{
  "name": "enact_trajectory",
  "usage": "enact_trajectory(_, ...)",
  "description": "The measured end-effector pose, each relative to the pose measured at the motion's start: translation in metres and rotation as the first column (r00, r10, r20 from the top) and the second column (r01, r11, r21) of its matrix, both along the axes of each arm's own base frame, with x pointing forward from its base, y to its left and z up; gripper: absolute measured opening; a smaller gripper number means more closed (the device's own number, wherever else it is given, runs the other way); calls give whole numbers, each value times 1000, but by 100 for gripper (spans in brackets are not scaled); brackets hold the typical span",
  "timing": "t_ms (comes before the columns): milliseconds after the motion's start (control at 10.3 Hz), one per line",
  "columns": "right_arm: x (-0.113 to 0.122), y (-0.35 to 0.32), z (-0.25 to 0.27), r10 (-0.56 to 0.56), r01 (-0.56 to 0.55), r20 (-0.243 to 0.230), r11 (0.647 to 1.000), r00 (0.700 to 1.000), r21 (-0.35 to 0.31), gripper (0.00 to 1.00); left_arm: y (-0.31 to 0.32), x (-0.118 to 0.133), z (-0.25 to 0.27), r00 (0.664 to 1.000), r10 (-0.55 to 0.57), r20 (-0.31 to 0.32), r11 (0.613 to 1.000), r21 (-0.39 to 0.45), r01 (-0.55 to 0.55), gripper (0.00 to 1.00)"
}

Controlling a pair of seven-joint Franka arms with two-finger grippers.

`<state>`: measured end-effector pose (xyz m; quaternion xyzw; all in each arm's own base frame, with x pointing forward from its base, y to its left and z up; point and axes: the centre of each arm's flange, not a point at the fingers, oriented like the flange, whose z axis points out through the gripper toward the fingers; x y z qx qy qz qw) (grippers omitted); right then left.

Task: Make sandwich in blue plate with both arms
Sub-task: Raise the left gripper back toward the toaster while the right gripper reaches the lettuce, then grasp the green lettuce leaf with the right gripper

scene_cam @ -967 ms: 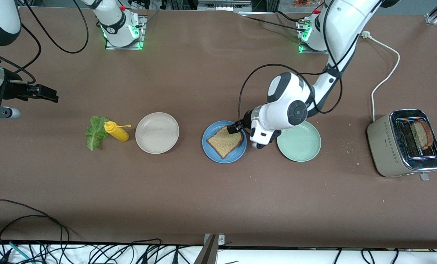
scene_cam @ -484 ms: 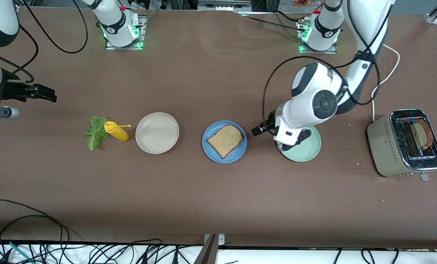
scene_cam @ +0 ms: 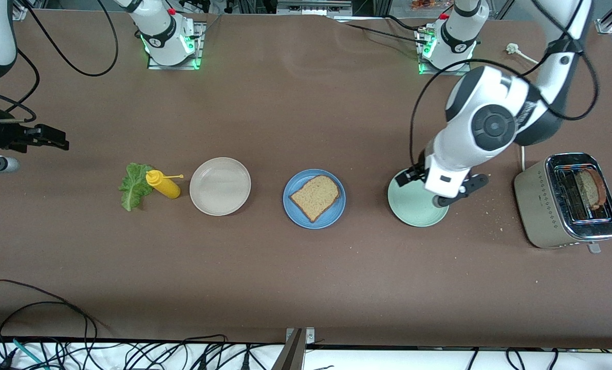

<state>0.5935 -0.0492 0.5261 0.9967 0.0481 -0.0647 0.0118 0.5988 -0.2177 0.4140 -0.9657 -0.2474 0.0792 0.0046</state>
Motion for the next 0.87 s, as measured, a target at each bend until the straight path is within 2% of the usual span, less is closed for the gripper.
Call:
enact_trajectory(290,4,-22,-47,79,-79,38,997,996,1,100,61,6,51,997,-80,-22,997,13,81,100)
enact_trajectory(484,-4,-33,-92,105,-106,23,994,994,34,100,89,9,80,995,-101,-22,995,9,101,100)
enact_trajectory(871,-17,-36,-182,111,-111,22,993,994,32,100,144,6,111,985,-173,-19,985,-7,173,100)
